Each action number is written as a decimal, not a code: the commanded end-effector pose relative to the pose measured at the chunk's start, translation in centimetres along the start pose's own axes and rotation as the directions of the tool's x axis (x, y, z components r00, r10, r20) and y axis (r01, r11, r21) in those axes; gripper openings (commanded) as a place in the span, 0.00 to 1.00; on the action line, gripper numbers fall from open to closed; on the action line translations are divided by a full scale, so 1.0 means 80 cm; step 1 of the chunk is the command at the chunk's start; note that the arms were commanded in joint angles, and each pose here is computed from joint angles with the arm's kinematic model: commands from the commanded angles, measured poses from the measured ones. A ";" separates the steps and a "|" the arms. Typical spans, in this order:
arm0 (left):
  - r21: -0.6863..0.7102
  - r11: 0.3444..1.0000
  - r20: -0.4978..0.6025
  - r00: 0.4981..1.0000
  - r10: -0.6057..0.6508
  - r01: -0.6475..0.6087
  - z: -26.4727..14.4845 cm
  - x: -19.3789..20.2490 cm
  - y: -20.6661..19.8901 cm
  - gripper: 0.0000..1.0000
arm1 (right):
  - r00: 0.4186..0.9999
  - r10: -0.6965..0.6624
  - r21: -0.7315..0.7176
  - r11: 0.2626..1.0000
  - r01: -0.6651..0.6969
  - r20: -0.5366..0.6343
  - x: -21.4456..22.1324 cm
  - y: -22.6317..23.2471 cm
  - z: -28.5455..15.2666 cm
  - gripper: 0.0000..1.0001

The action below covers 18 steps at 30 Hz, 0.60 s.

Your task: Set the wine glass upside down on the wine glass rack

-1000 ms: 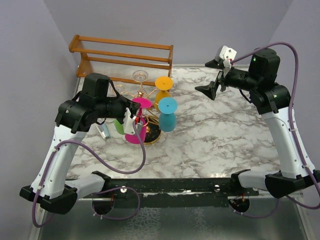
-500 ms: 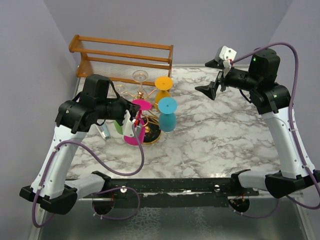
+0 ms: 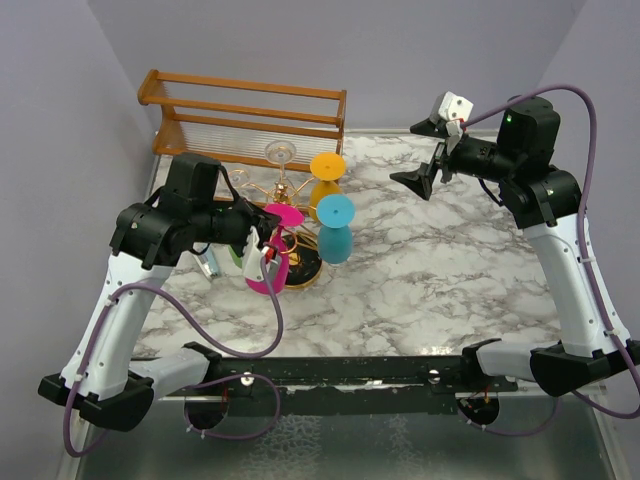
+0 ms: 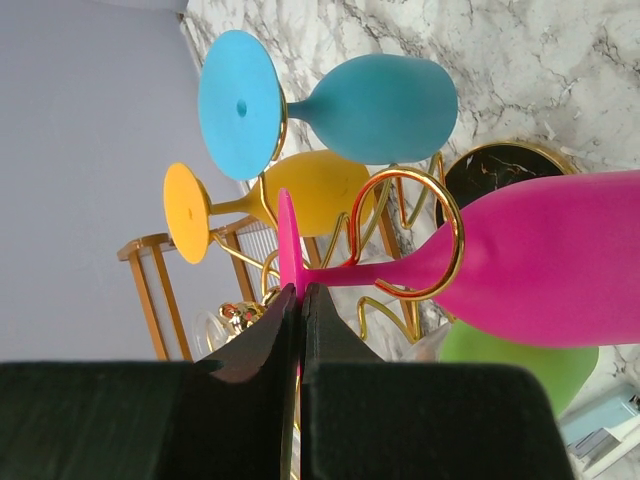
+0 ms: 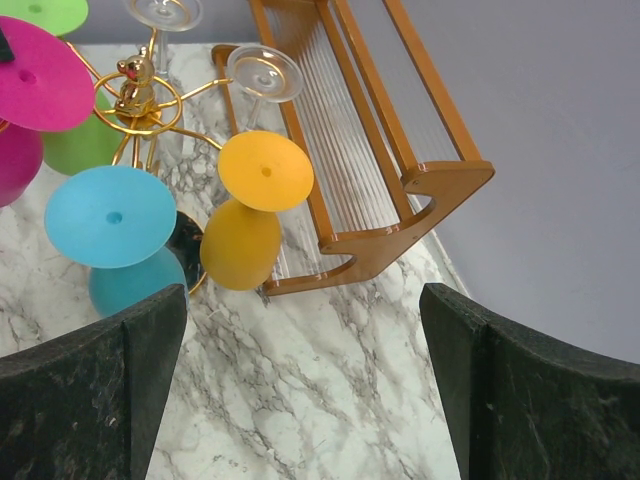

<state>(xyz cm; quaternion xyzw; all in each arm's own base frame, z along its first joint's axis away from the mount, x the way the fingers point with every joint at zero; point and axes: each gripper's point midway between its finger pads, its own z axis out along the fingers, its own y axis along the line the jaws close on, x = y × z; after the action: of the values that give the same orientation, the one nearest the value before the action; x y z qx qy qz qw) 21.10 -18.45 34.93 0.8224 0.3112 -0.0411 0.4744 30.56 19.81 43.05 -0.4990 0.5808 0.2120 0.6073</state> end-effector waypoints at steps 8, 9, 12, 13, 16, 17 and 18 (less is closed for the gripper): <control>0.012 0.999 0.090 0.995 0.039 -0.041 0.001 -0.025 -0.011 0.00 | 1.000 -0.016 0.030 0.999 0.016 -0.013 0.002 -0.002 -0.008 1.00; 0.012 0.999 0.093 0.995 0.044 -0.045 0.001 -0.026 -0.012 0.00 | 1.000 -0.017 0.030 0.999 0.018 -0.013 0.002 -0.002 -0.008 1.00; 0.016 0.998 0.104 0.993 0.051 -0.053 0.001 -0.029 -0.012 0.00 | 1.000 -0.015 0.030 0.999 0.015 -0.015 0.003 -0.002 -0.008 1.00; 0.015 0.998 0.107 0.993 0.053 -0.055 0.000 -0.030 -0.012 0.00 | 1.000 -0.015 0.029 0.999 0.015 -0.014 0.002 -0.002 -0.008 1.00; 0.019 0.998 0.114 0.991 0.064 -0.067 0.000 -0.032 -0.014 0.00 | 1.000 -0.015 0.030 0.999 0.015 -0.016 0.003 -0.002 -0.008 1.00; 0.019 0.998 0.113 0.991 0.065 -0.067 0.000 -0.032 -0.014 0.00 | 1.000 -0.016 0.030 0.999 0.016 -0.016 0.003 -0.002 -0.008 1.00; 0.020 0.997 0.112 0.992 0.066 -0.069 0.000 -0.031 -0.014 0.00 | 1.000 -0.016 0.031 0.999 0.017 -0.015 0.003 -0.002 -0.008 1.00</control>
<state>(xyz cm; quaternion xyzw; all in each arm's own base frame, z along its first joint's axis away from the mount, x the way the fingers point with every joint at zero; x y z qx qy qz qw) 19.99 -18.62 34.33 0.8324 0.2894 -0.0562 0.4692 30.64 19.71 42.68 -0.4995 0.5834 0.2085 0.6056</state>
